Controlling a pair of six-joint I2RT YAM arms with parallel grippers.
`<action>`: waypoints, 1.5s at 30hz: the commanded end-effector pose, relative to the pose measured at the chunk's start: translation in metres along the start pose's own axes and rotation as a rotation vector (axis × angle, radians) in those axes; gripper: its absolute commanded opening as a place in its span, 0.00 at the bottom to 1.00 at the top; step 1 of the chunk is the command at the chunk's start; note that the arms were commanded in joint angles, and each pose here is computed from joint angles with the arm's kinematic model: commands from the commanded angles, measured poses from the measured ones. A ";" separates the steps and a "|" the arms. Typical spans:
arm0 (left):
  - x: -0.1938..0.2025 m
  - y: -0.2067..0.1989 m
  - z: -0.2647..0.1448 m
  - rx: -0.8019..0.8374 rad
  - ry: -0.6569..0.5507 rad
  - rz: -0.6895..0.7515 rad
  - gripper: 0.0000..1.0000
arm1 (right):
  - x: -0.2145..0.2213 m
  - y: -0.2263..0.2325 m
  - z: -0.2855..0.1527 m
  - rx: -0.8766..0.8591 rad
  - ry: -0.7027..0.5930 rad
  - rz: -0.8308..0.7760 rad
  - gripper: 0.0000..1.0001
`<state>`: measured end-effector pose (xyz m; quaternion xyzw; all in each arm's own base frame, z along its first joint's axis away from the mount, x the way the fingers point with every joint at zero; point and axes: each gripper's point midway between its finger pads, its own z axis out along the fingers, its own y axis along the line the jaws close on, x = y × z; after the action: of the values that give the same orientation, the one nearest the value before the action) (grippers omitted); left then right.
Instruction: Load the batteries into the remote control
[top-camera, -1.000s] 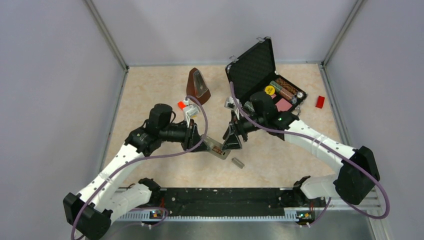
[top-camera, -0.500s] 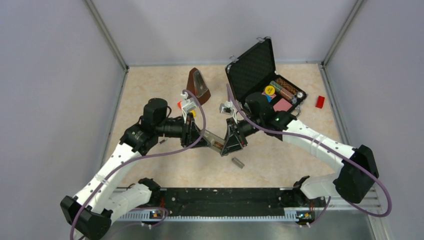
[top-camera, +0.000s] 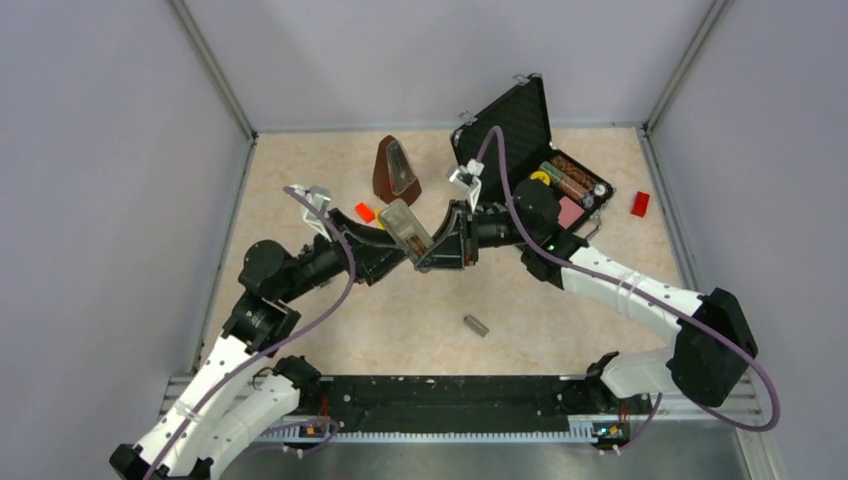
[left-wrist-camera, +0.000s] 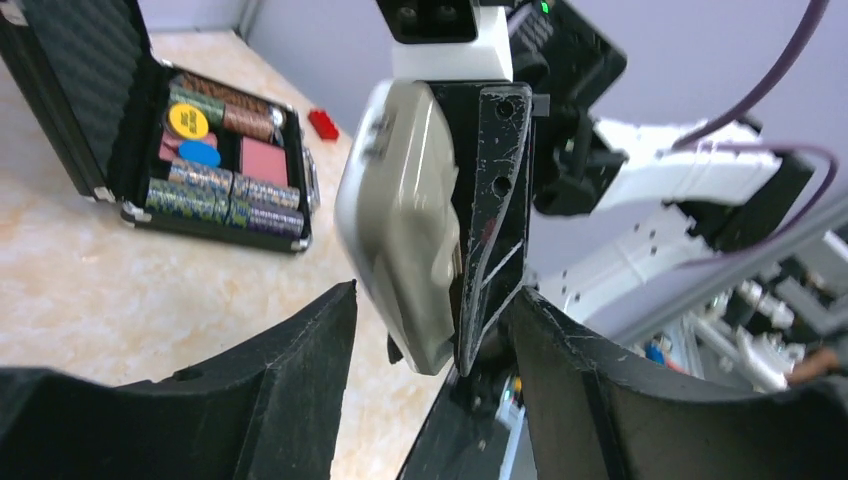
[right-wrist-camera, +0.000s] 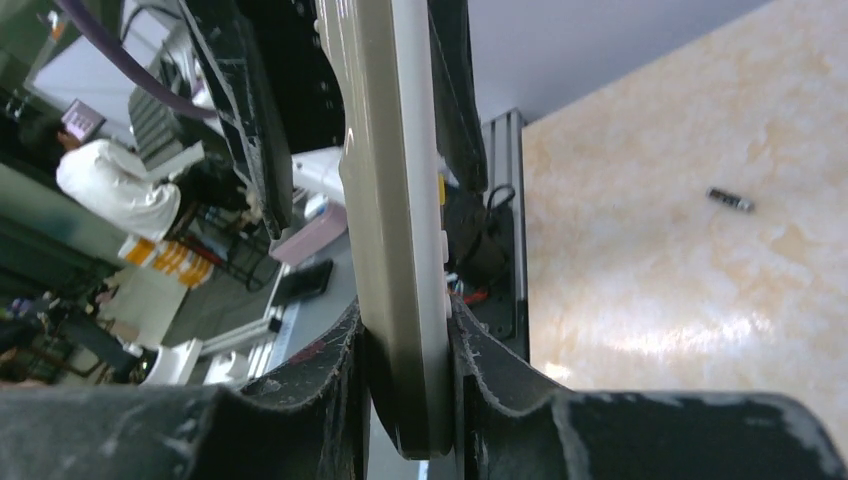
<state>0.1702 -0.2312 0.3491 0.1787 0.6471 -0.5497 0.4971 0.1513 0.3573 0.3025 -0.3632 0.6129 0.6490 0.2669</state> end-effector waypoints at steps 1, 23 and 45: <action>-0.052 -0.009 0.000 0.020 -0.292 -0.074 0.64 | -0.051 0.024 0.007 -0.107 -0.203 -0.024 0.10; -0.072 0.035 0.012 -0.147 -0.412 -0.115 0.70 | -0.042 0.024 0.023 -0.219 -0.178 0.102 0.11; -0.060 0.041 0.022 -0.197 -0.257 -0.059 0.00 | -0.029 0.004 0.029 -0.173 -0.111 0.183 0.31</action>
<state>0.2392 -0.2220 0.3659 0.0244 0.6445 -0.5238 0.5565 0.1631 0.3870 0.3095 -0.2720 0.5905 0.7365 0.1868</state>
